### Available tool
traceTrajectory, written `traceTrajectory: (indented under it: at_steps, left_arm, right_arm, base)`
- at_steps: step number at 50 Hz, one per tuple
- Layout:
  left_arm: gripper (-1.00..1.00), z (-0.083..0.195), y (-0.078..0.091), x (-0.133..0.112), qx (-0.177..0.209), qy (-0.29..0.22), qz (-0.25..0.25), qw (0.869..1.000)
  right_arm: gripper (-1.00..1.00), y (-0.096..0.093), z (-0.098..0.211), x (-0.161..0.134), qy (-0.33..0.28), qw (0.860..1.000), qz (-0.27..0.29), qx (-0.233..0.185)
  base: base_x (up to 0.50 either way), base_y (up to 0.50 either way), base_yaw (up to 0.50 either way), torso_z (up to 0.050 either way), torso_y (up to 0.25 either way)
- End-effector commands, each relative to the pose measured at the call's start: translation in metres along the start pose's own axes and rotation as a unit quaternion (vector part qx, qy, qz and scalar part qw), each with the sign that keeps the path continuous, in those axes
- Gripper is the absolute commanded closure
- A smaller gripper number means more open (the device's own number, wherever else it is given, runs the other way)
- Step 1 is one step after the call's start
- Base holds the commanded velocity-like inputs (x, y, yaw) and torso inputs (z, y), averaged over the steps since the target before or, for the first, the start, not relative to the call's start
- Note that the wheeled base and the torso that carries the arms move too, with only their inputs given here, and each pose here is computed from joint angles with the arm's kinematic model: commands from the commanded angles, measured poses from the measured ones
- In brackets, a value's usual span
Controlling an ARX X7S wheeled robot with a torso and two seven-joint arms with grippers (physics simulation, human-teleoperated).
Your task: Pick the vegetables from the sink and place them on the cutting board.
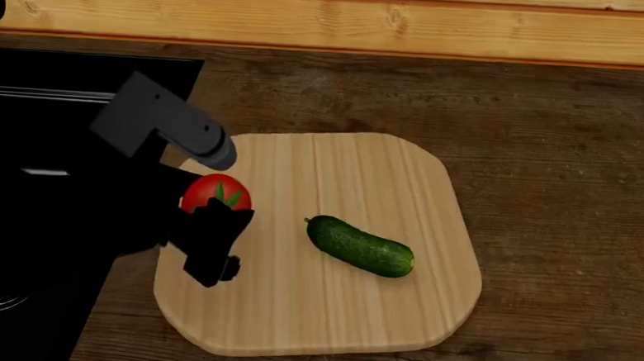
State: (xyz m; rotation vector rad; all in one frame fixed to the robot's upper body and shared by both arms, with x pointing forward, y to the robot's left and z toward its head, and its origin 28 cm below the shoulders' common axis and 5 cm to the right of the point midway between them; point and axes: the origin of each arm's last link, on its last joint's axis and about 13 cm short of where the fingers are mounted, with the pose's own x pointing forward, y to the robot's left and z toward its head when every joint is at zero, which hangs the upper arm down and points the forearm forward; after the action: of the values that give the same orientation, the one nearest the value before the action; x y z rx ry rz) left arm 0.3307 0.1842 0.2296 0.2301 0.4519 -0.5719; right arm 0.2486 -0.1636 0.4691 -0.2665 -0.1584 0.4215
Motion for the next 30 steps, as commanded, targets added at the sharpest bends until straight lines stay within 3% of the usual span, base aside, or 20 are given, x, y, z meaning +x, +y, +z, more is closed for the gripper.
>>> traceTrajectory:
  at_steps: [1, 27, 28, 30]
  left_arm:
    - [1.0, 0.001, -0.004, -0.001, -0.012, -0.007, -0.025, 1.0]
    - [1.0, -0.008, -0.005, 0.0, -0.013, -0.001, -0.022, 1.0]
    - [-1.0, -0.008, -0.005, 0.0, -0.01, -0.002, -0.022, 1.0]
    - [-1.0, -0.005, -0.004, -0.002, -0.01, -0.005, -0.02, 1.0]
  right_arm:
    - [-1.0, 0.002, 0.003, 0.002, -0.013, 1.0, 0.0, -0.006]
    - [-1.0, 0.002, 0.003, 0.002, -0.011, 1.0, 0.005, -0.005]
    - [-1.0, 0.003, 0.003, 0.002, -0.011, 1.0, 0.006, -0.006]
    - [-1.0, 0.003, 0.002, 0.002, -0.011, 1.0, 0.006, -0.005]
  base:
    - [0.0, 0.0, 0.0, 0.0, 0.0]
    - [0.0, 0.0, 0.0, 0.0, 0.0]
    - [0.0, 0.0, 0.0, 0.0, 0.0]
    - [0.0, 0.0, 0.0, 0.0, 0.0]
